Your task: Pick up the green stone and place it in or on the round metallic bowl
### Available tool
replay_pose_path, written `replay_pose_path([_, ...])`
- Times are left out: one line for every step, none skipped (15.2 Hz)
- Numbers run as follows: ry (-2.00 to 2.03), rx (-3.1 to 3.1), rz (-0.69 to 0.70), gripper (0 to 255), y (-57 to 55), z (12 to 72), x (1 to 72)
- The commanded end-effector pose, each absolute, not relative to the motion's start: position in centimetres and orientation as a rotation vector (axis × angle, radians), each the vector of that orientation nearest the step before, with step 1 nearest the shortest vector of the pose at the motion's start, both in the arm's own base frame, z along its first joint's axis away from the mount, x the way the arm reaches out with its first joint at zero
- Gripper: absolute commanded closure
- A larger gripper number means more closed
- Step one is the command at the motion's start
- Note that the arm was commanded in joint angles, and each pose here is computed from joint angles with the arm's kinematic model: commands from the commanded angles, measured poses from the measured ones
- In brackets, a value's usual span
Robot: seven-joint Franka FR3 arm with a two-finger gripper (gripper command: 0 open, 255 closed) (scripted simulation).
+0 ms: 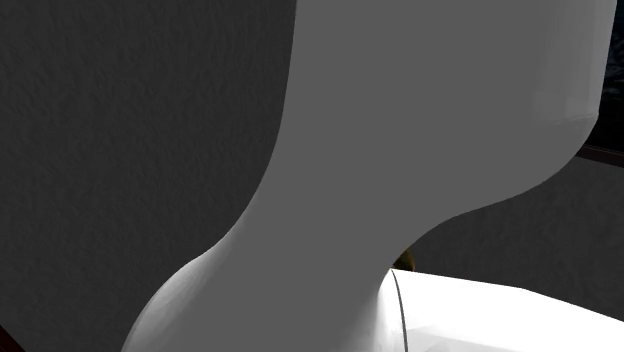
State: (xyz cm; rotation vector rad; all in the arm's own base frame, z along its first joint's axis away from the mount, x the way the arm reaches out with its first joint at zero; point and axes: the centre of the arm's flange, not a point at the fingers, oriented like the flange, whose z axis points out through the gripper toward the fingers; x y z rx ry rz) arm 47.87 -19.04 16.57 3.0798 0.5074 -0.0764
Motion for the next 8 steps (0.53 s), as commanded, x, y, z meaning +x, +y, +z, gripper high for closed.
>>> replay_pose_path([0.498,3.096,-0.147,255,-19.50,13.26,47.19])
replay_pose_path([0.498,3.096,-0.147,255,-19.50,12.64,47.19])
replay_pose_path([0.498,3.096,-0.147,255,-19.50,12.64,47.19])
replay_pose_path([0.498,3.096,-0.147,255,-19.50,12.64,47.19])
replay_pose_path([0.498,3.096,-0.147,255,-19.50,12.64,47.19])
replay_pose_path([0.498,3.096,-0.147,255,-19.50,12.64,47.19])
replay_pose_path([0.498,3.096,-0.147,255,-19.50,12.64,47.19])
replay_pose_path([0.498,3.096,-0.147,255,-19.50,12.64,47.19])
